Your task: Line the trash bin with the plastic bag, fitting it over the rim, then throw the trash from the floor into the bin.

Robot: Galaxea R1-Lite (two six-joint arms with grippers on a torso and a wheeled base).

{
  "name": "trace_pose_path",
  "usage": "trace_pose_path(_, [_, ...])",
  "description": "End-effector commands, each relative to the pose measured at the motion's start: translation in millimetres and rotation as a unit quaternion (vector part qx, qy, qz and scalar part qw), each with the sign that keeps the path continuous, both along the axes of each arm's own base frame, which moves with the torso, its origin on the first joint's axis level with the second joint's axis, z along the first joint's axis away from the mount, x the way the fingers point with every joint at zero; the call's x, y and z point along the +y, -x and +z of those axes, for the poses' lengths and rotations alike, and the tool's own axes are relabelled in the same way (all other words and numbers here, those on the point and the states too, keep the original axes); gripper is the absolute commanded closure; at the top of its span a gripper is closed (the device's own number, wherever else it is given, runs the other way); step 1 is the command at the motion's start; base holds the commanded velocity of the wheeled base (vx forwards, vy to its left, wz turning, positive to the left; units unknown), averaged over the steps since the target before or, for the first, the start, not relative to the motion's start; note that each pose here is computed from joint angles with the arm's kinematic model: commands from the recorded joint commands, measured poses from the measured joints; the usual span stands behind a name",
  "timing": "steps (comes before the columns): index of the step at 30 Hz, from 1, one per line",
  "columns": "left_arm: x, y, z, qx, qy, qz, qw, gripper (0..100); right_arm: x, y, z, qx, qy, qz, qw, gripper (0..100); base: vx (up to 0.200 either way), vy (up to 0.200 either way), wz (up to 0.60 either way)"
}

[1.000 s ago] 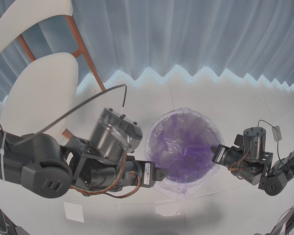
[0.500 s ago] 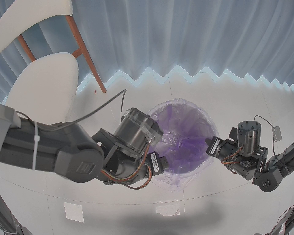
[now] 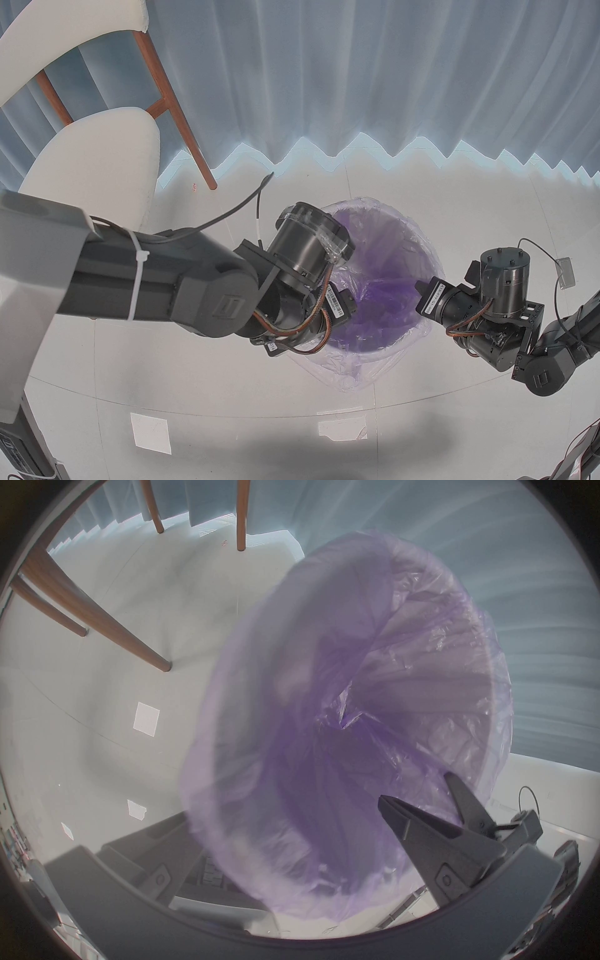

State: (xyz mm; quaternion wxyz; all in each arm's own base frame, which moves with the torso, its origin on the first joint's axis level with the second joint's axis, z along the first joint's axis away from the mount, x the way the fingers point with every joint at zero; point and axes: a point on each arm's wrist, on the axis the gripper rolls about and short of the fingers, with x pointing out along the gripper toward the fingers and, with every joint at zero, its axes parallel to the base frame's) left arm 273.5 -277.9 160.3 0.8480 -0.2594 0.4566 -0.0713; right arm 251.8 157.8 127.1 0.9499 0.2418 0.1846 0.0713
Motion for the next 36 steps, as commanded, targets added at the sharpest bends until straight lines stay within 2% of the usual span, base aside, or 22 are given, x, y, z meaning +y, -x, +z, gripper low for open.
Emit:
trace_pose_path(1, [-7,-8,-7,0.002,-0.004,0.006,1.0,0,1,1,1,-0.002,-0.002,0.002,1.0,100,0.0,0.0,0.0])
trace_pose_path(3, [-8,-8,-9,-0.001,-0.009,0.01,0.9999,0,1,1,2,-0.004,-0.003,0.002,1.0,100,0.0,0.0,0.0])
trace_pose_path(4, [-8,-9,-12,-0.003,-0.018,0.014,0.9997,100,2,0,2,-0.004,-0.003,0.002,1.0,100,0.0,0.0,0.0])
trace_pose_path(19, [-8,-12,-16,-0.007,-0.029,0.023,0.9993,100,1,2,0,0.001,0.002,0.003,1.0,100,0.0,0.0,0.0])
trace_pose_path(20, [-8,-12,-16,-0.007,-0.029,0.023,0.9993,100,1,2,-1,0.002,0.002,0.003,1.0,0,0.0,0.0,0.0])
trace_pose_path(27, [3,-19,-13,-0.009,-0.029,0.037,0.9989,100,-9,17,10,-0.004,-0.022,-0.002,0.9997,0,0.0,0.0,0.0])
trace_pose_path(30, [14,-24,-15,-0.005,-0.034,0.048,0.9982,100,-25,37,8,0.004,-0.025,0.002,0.9997,0,0.0,0.0,0.0])
trace_pose_path(33, [26,-24,-25,0.003,-0.067,0.038,0.997,100,-37,54,12,0.005,-0.039,0.013,0.9991,0,0.0,0.0,0.0])
trace_pose_path(36, [29,-22,-24,0.001,-0.071,0.035,0.9969,100,-45,66,14,0.005,-0.047,0.013,0.9988,0,0.0,0.0,0.0])
